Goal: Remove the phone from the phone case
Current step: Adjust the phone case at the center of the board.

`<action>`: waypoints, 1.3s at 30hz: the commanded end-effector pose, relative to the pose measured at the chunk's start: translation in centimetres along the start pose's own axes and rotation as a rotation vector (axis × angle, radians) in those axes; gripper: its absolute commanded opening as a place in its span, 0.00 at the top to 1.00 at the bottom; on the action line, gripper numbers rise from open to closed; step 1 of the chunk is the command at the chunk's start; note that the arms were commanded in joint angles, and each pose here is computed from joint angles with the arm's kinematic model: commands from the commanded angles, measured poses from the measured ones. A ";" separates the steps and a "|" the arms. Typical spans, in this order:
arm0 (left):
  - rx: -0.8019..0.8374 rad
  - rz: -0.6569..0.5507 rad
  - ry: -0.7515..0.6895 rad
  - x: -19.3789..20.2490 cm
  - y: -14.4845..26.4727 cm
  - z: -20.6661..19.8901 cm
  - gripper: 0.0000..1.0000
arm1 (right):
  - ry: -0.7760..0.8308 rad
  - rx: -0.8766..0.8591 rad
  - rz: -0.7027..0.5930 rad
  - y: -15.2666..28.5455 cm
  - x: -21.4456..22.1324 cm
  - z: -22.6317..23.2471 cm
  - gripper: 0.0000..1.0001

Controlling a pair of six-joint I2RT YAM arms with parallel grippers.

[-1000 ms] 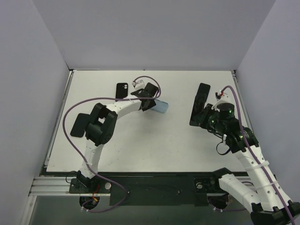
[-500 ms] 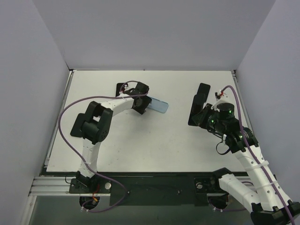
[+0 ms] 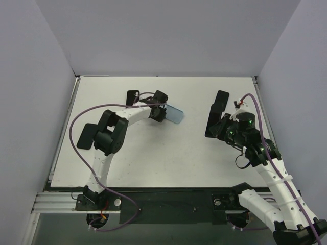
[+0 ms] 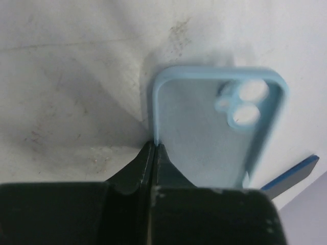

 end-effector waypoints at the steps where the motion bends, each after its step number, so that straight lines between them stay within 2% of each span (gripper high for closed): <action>1: -0.027 -0.120 -0.248 -1.3 -1.4 -0.5 1.00 | 0.001 -0.052 -0.096 0.5 -1.3 0.6 1.00; 5: -0.032 -0.142 -0.643 -3.4 -1.6 -1.1 1.00 | 0.002 -0.063 -0.107 1.1 -1.4 0.7 1.00; 9: -0.077 -0.122 -0.855 -8.8 -1.3 -0.7 1.00 | 0.002 -0.063 -0.109 1.2 -1.2 0.6 1.00; 11: 0.030 -0.077 -0.978 -10.8 -0.5 -1.1 1.00 | 0.003 -0.043 -0.111 0.9 -1.2 0.3 1.00; 14: -0.026 -0.006 -1.048 -13.2 -1.4 -1.2 1.00 | 0.005 -0.008 -0.091 0.1 -1.3 0.0 1.00; 17: -0.030 0.043 -1.116 -14.9 -0.9 -3.0 1.00 | -0.009 0.025 -0.072 -1.0 -1.9 -0.8 1.00; 20: -0.100 0.027 -1.216 -15.5 -1.3 -4.0 1.00 | -0.064 0.036 -0.048 -2.3 -2.9 -2.1 1.00; 21: -0.124 0.008 -1.228 -15.9 -1.5 -4.1 1.00 | -0.089 0.035 -0.054 -2.5 -3.4 -2.6 1.00; 24: -0.115 0.056 -1.267 -16.6 -2.7 -4.3 1.00 | -0.173 -0.011 -0.065 -3.8 -4.5 -3.6 1.00; 28: -0.068 0.092 -1.233 -17.0 -3.5 -4.6 1.00 | -0.219 0.026 -0.067 -4.9 -5.6 -5.2 1.00; 39: 0.088 0.003 -1.179 -17.0 -3.1 -7.4 1.00 | -0.286 0.215 -0.068 -8.0 -7.0 -10.8 1.00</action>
Point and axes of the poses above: each gripper's point midway between its finger pads, its own y axis back along the fingers, its own z axis along the line the jaws close on, x = y × z, the point moved 10 cm from there along y, back along the fingers, and after that the axes turned 5 degrees about y, right-handed, at the moved point
